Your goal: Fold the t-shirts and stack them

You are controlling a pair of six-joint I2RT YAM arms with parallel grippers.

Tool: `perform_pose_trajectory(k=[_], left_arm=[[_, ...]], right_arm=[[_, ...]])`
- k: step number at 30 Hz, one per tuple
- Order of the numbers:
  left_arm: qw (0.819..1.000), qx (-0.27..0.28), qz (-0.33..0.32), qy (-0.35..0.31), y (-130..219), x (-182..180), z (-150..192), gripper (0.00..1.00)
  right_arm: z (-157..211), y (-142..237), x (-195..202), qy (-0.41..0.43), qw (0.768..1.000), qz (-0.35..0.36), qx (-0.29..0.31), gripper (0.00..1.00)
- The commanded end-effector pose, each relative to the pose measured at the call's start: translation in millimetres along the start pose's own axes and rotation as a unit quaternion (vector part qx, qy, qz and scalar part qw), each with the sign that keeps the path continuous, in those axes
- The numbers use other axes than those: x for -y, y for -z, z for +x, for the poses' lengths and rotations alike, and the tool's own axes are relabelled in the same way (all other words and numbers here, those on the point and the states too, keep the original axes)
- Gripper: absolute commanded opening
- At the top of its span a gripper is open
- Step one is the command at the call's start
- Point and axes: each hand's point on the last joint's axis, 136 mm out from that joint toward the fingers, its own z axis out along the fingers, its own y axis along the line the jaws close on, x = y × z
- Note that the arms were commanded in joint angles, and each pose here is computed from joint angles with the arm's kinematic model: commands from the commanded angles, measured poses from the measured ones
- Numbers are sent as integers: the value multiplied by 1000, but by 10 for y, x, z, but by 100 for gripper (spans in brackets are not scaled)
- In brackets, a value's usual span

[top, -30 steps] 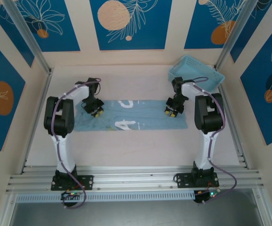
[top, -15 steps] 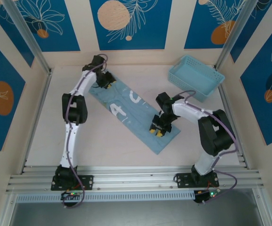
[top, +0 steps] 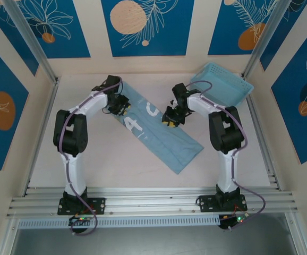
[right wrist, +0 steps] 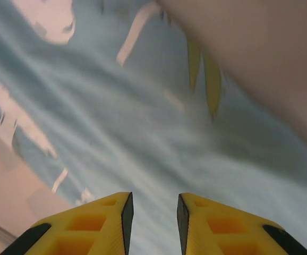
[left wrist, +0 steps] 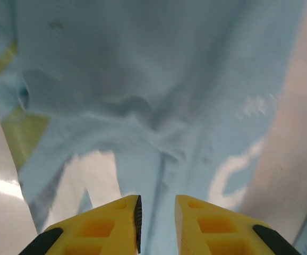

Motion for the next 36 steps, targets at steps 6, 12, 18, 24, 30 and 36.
perform_pose_trajectory(k=[6, 12, 18, 24, 30, 36], left_arm=[[995, -24, -78, 52, -588, -290, -170, 20], [997, -52, -57, 22, -925, -38, -111, 20], [997, -72, -14, -33, -1222, 440, 15, 22], [995, -81, 41, -49, -1441, 861, 138, 24], [993, -77, 60, -66, -1358, 984, 147, 27], [984, -4, 88, -153, -364, 1388, 44, 49]], right_arm=[[74, -83, 379, -73, 995, 50, -47, 28], [476, -53, 517, -138, 988, 29, -59, 27], [804, -73, 435, -218, 973, -8, -71, 27], [944, -126, 201, -253, 964, -4, -82, 27], [1006, -152, 52, -271, 958, 11, -89, 28], [772, 282, 50, -198, 980, 21, 2, 32]])
